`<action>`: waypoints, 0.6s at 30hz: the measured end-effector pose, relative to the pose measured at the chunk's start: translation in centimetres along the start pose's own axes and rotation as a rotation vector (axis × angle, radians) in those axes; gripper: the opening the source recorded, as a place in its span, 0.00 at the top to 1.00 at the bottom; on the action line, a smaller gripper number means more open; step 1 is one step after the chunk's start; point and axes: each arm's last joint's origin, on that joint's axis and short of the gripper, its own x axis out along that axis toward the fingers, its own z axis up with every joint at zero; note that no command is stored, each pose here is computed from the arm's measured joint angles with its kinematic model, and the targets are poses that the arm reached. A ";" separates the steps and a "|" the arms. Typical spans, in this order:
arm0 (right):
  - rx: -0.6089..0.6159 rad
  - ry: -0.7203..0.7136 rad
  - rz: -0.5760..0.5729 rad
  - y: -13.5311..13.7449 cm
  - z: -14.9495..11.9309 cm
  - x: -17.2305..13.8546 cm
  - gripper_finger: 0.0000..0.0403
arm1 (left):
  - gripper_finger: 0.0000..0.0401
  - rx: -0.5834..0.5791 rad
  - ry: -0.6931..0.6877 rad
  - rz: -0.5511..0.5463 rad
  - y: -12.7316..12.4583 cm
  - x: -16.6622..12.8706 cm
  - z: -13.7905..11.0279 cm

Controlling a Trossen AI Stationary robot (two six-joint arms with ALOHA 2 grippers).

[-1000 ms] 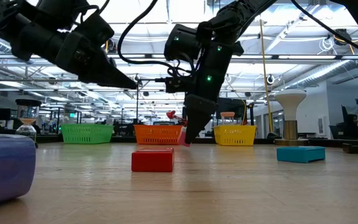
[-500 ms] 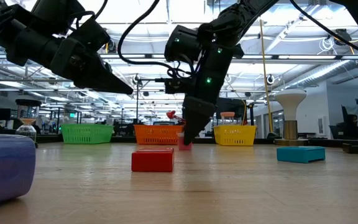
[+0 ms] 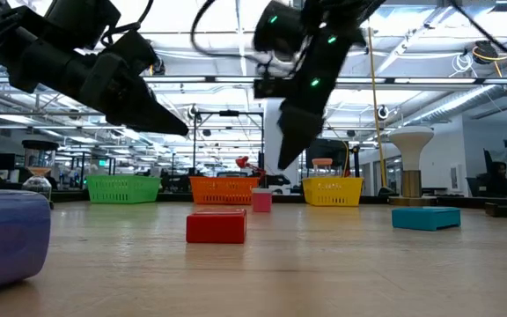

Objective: Pick & Place Office items
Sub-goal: Put the pink charger adaptor into the green bin

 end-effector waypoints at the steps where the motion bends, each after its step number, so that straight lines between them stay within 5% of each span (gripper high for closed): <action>1: 0.000 -0.025 -0.014 0.1 -0.5 -0.7 0.63 | 0.77 -0.006 -0.001 0.002 0.0 0.0 0.1; 10: 0.156 -0.276 0.027 1.0 -8.9 -3.0 0.97 | 0.77 -0.050 0.080 0.080 1.8 1.9 3.1; 18: 0.252 -0.431 0.043 0.7 -13.6 -3.3 0.95 | 0.56 -0.009 0.269 0.046 2.4 6.4 4.5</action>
